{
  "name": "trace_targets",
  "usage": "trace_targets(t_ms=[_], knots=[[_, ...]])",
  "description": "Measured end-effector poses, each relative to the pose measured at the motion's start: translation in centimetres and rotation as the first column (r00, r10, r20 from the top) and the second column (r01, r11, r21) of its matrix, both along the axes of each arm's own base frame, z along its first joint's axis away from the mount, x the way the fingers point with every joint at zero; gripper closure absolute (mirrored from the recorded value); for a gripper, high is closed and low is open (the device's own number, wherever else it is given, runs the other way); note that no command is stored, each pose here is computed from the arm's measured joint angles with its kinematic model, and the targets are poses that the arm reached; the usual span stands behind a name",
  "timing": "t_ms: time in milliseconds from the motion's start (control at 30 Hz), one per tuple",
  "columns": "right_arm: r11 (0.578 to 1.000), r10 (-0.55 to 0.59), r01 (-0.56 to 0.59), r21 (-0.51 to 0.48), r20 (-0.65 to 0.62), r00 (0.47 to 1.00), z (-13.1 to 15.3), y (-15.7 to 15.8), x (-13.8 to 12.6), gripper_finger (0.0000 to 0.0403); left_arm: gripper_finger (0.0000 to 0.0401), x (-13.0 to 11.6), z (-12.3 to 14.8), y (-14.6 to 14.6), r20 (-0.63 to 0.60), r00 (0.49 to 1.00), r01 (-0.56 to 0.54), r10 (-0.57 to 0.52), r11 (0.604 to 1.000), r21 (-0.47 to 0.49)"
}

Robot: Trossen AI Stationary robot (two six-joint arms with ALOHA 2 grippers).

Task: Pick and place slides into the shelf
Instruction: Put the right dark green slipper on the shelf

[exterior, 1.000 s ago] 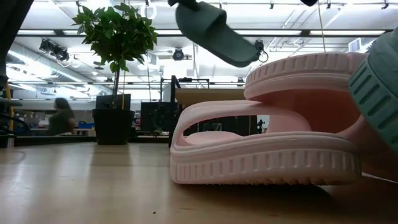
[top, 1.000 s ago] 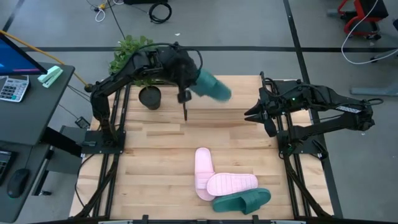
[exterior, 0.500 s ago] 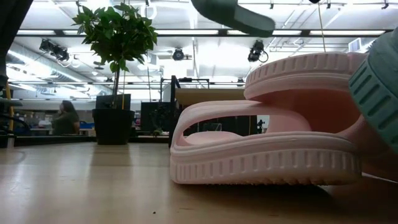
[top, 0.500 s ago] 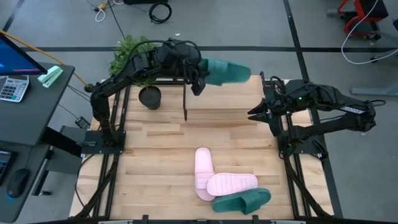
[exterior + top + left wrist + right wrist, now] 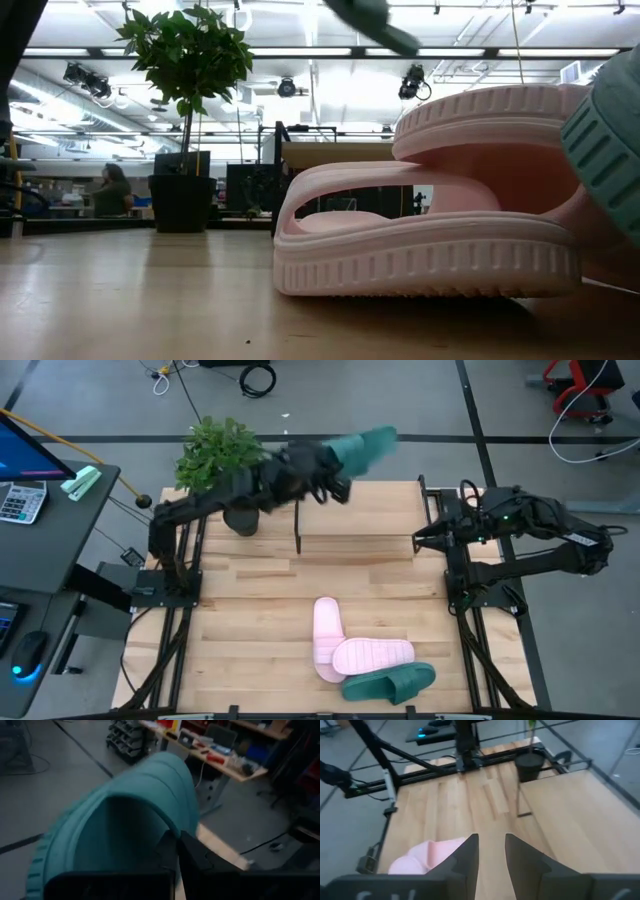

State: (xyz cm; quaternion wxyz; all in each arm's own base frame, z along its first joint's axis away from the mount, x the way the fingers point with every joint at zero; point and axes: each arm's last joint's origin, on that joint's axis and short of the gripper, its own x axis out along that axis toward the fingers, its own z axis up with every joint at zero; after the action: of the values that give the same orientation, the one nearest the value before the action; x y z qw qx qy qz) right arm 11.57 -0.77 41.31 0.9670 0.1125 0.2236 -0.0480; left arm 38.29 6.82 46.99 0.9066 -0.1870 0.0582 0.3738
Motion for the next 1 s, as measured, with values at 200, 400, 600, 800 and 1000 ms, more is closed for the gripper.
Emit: trace_targets(t_ms=[200,400,600,800,1000], knots=[[0.995,-0.084,0.085,-0.046,0.034,0.996,0.3,-0.2,-1.5,0.0307,0.0393,2.5,-2.4,-2.8,0.199,0.977,-0.068,0.073,0.997,-0.035],[0.991,-0.097,0.102,-0.090,0.066,0.993,0.6,-0.2,-2.6,0.0309,0.0393,3.3,-3.9,-4.5,0.377,0.903,-0.168,0.205,0.977,-0.129],[0.972,0.006,0.004,-0.234,0.045,0.999,0.5,0.0,-3.8,0.0309,0.0393,4.2,-7.3,-6.9,0.553,0.709,-0.275,0.437,0.894,-0.354],[0.920,0.078,-0.066,-0.387,0.017,0.997,0.5,0.0,-4.3,0.0308,0.0393,6.8,-11.8,-9.8,0.663,0.430,-0.302,0.613,0.790,-0.534],[0.920,0.078,-0.067,-0.385,0.012,0.997,0.4,0.0,-4.3,0.0309,0.0393,9.8,-15.3,-11.2,0.707,0.282,-0.221,0.648,0.761,-0.610]])
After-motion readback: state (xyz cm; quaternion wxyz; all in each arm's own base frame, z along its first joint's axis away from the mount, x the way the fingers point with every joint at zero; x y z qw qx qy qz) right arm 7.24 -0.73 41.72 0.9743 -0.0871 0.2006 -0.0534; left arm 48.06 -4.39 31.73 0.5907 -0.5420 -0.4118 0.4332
